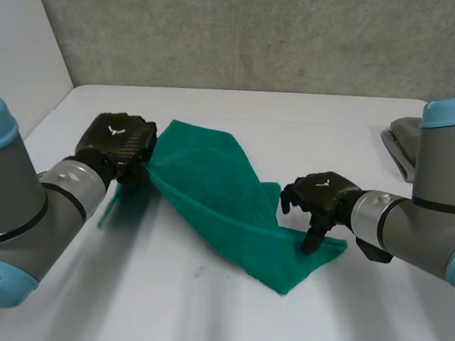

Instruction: Fold the laundry.

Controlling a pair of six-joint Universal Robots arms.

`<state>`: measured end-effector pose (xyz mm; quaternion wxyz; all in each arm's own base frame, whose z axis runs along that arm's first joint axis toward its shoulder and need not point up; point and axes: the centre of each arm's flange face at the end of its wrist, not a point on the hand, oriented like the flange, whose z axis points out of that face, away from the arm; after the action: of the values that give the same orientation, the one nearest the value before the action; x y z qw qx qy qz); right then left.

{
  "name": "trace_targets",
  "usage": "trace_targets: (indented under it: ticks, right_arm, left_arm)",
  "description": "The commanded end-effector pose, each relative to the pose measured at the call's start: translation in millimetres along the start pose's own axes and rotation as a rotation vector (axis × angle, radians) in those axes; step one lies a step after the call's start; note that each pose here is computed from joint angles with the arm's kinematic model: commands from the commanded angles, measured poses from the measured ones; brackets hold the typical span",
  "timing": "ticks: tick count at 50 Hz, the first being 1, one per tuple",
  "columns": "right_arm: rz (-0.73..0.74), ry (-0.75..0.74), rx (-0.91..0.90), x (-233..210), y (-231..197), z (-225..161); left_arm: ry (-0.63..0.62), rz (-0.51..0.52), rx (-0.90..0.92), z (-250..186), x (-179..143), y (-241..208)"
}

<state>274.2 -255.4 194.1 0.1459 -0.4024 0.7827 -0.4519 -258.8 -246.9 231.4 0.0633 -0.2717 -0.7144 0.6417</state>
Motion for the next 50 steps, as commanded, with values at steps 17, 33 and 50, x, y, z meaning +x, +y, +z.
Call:
trace_targets:
  ticks: [17, 33, 50]
  right_arm:
    - [0.146, -0.002, -0.067, 20.9, 27.2, 1.7]
    - [0.223, -0.037, -0.043, 11.1, 46.4, 36.6]
    - [-0.151, 0.468, 0.770, 97.1, -167.3, -25.1]
  left_arm:
    - [-0.010, 0.002, 0.028, -0.7, -3.9, -10.5]
    - [-0.039, 0.011, 0.131, -13.4, -12.1, -40.5]
    - [-0.288, 0.189, 0.551, 90.1, -75.6, -139.2]
